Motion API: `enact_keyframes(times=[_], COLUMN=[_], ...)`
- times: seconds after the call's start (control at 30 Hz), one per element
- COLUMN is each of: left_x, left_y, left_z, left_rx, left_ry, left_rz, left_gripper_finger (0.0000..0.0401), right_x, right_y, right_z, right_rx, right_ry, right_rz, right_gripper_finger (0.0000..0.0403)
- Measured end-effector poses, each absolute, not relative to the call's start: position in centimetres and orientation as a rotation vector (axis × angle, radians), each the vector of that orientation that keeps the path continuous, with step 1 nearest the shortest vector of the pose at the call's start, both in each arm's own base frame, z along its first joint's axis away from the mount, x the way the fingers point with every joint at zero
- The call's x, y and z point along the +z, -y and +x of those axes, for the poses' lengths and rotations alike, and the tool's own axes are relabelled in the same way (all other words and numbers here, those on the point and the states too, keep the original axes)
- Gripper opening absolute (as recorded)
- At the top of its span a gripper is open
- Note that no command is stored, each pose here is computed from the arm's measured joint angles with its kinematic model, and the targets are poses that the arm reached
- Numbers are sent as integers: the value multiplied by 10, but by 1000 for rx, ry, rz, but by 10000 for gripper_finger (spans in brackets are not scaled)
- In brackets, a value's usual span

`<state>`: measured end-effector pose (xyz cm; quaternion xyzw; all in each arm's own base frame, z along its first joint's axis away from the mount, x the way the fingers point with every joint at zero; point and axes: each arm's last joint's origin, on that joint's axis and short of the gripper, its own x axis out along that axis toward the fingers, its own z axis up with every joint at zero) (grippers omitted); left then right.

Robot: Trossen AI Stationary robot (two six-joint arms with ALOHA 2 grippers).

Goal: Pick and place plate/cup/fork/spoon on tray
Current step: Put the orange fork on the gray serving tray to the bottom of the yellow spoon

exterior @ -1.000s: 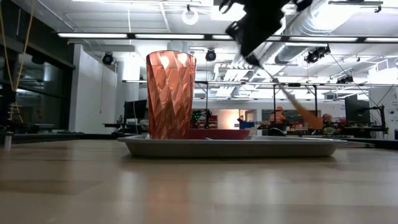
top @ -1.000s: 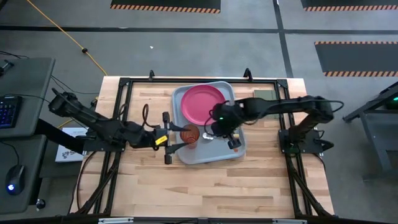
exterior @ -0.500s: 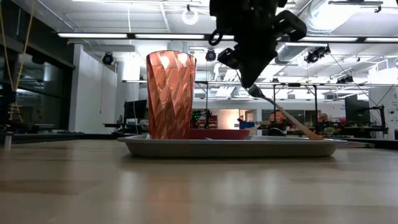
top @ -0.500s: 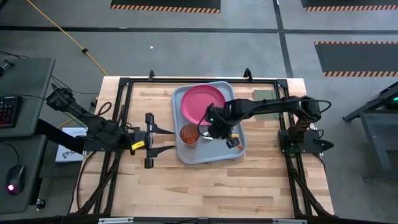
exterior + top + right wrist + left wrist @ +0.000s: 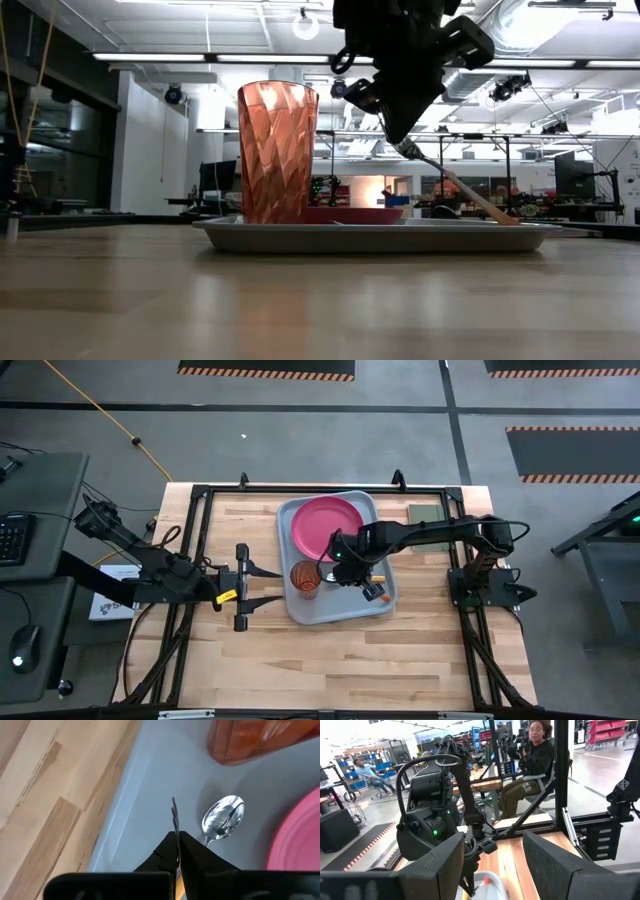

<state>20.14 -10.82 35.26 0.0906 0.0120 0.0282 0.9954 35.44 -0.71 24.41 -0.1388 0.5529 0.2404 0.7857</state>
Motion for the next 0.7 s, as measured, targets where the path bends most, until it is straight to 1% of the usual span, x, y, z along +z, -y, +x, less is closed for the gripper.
enact_keyframes(times=[0.7], left_x=[350], left_y=[108], left_z=[201], left_rx=[54], left_ry=[-48], left_rz=[197], left_gripper_finger=[195], right_x=[244], right_y=[7], right_z=[355], right_rx=[519], right_ry=[-1188], right_rz=[-300], right_gripper_finger=[0])
